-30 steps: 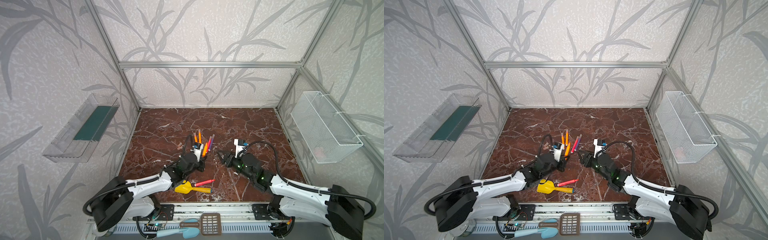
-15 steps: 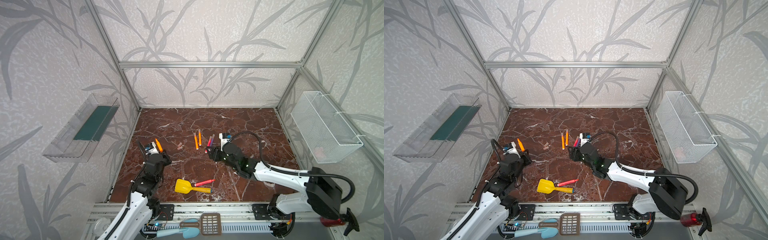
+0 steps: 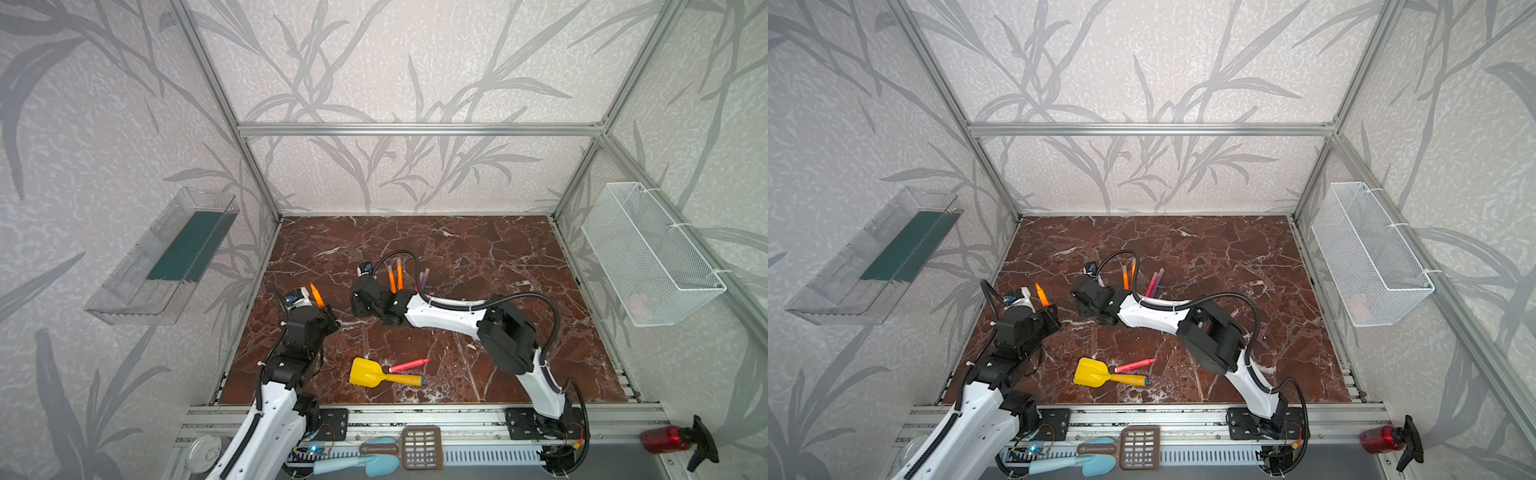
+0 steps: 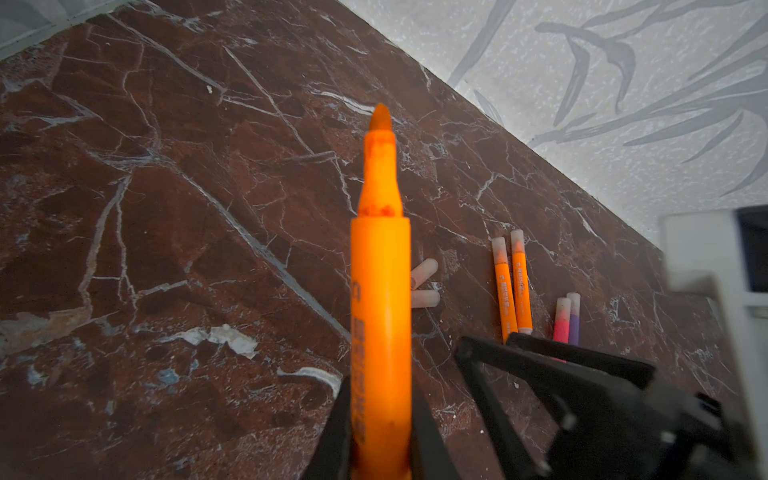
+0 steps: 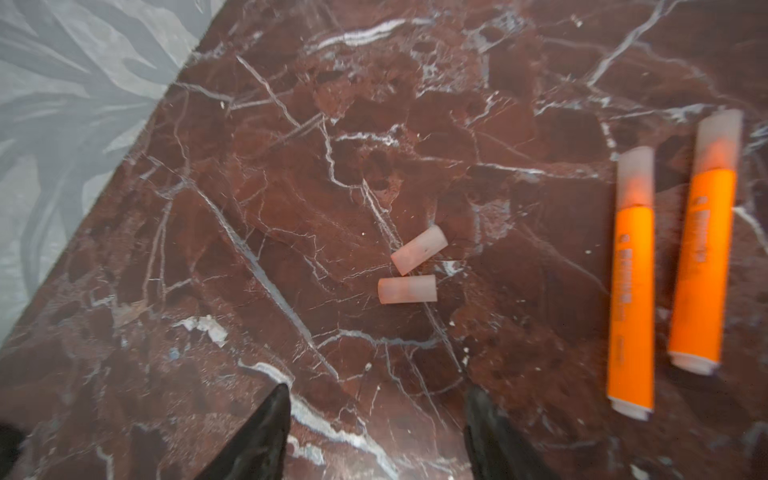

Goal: Insert the pens into the pen caps
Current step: 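Lower the right gripper over the pink caps and close on one cap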

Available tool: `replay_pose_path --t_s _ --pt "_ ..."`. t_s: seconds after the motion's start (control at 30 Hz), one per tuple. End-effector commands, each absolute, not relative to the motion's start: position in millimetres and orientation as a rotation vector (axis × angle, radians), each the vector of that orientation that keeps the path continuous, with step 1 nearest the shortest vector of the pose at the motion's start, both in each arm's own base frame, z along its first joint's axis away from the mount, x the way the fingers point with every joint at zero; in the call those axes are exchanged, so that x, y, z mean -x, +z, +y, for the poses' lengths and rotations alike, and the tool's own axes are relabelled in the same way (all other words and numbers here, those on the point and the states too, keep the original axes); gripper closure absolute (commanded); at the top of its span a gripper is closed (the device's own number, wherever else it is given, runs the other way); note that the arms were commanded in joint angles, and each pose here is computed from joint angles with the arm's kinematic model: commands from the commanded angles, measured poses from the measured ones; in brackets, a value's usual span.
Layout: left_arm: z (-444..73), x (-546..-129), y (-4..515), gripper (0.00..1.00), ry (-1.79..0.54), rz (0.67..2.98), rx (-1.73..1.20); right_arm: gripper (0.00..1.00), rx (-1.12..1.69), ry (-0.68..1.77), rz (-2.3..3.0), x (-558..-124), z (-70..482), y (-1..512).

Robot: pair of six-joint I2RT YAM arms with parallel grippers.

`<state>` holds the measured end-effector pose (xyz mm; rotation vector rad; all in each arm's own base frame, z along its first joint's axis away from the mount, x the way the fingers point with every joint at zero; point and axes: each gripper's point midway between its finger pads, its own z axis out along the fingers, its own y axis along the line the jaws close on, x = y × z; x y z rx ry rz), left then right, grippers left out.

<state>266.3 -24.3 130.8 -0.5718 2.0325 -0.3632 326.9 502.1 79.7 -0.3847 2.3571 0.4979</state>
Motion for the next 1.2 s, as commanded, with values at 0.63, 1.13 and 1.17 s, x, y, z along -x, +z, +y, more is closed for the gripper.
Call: replay_pose_path --t_s 0.63,1.13,1.17 --pt "-31 -261 136 1.00 -0.431 2.015 0.544 0.34 0.354 0.131 2.354 -369 515 28" --pt "-30 -258 137 1.00 -0.434 2.006 0.544 0.36 0.333 0.038 2.352 -379 503 19" --pt "-30 -258 138 1.00 -0.434 2.005 0.545 0.37 0.335 0.031 2.354 -378 501 18"
